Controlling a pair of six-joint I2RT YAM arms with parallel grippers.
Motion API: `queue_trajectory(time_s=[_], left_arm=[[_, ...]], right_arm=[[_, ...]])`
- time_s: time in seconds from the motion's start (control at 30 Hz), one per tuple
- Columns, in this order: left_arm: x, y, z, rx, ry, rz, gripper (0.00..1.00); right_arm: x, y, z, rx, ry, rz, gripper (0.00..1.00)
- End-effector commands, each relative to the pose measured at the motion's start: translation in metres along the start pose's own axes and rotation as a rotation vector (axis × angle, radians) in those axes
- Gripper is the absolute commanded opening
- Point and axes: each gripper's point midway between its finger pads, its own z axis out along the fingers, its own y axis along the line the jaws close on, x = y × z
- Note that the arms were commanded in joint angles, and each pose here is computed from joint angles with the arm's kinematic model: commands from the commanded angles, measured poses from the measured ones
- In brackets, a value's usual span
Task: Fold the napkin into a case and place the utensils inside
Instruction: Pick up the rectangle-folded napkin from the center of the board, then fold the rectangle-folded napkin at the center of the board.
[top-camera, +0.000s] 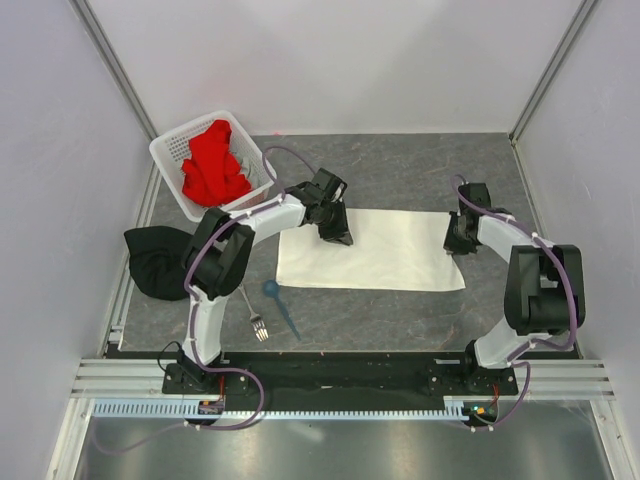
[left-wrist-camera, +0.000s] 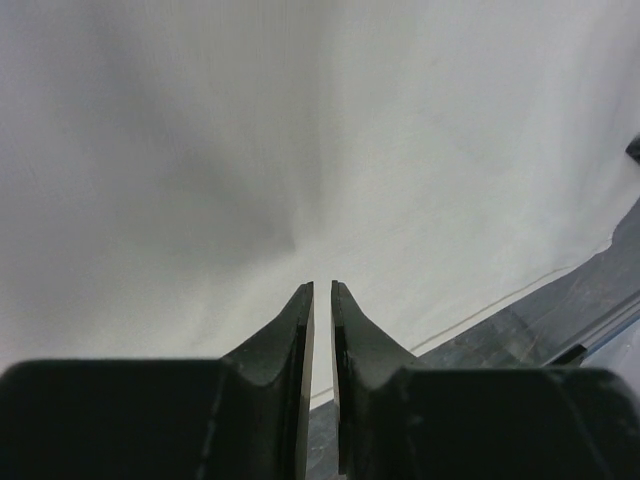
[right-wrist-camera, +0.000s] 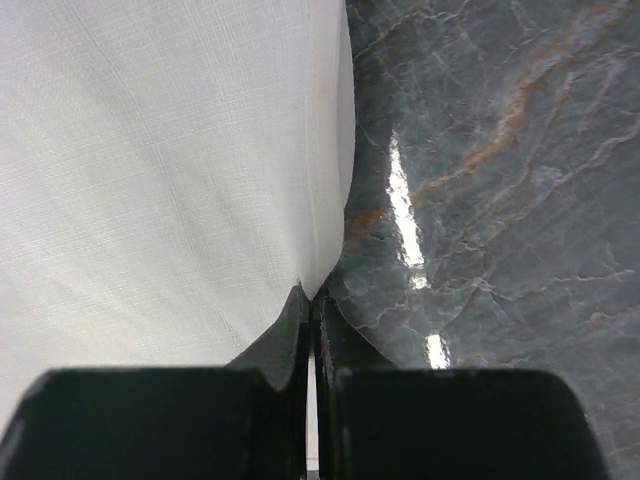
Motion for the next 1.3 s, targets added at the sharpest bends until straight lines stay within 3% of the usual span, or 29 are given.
queue_trajectory(time_s=[0.0, 0.2, 0.53, 0.77, 0.9, 1.0, 1.1, 1.27], left_arm=[[-0.002, -0.011, 0.025, 0.039, 0.034, -0.041, 0.19], [0.016, -0.020, 0.050, 0.042, 0.090, -0.058, 0.19], [0.040, -0.081, 0.065, 0.122, 0.117, -0.013, 0.19], [0.021, -0.099, 0.027, 0.153, 0.045, 0.064, 0.19], [0.023, -0.070, -0.009, 0.085, 0.005, 0.094, 0.18], [0.031, -0.027, -0.032, 0.021, -0.007, 0.061, 0.18], [0.050, 0.016, -0.035, -0.029, 0.012, 0.015, 0.17], [0.065, 0.053, -0.042, -0.078, -0.005, -0.011, 0.15]], right_arm=[[-0.011, -0.010, -0.025, 0.055, -0.065, 0.015, 0.00], [-0.023, -0.021, -0.039, 0.108, -0.126, 0.019, 0.00], [-0.064, -0.009, -0.089, 0.055, -0.242, 0.005, 0.00], [-0.053, 0.055, -0.116, -0.084, -0.233, -0.139, 0.00], [-0.042, 0.077, -0.125, -0.127, -0.225, -0.186, 0.00], [-0.033, 0.091, -0.130, -0.153, -0.213, -0.225, 0.00], [-0.024, 0.111, -0.136, -0.189, -0.209, -0.255, 0.00], [-0.003, 0.151, -0.142, -0.251, -0.190, -0.297, 0.00]])
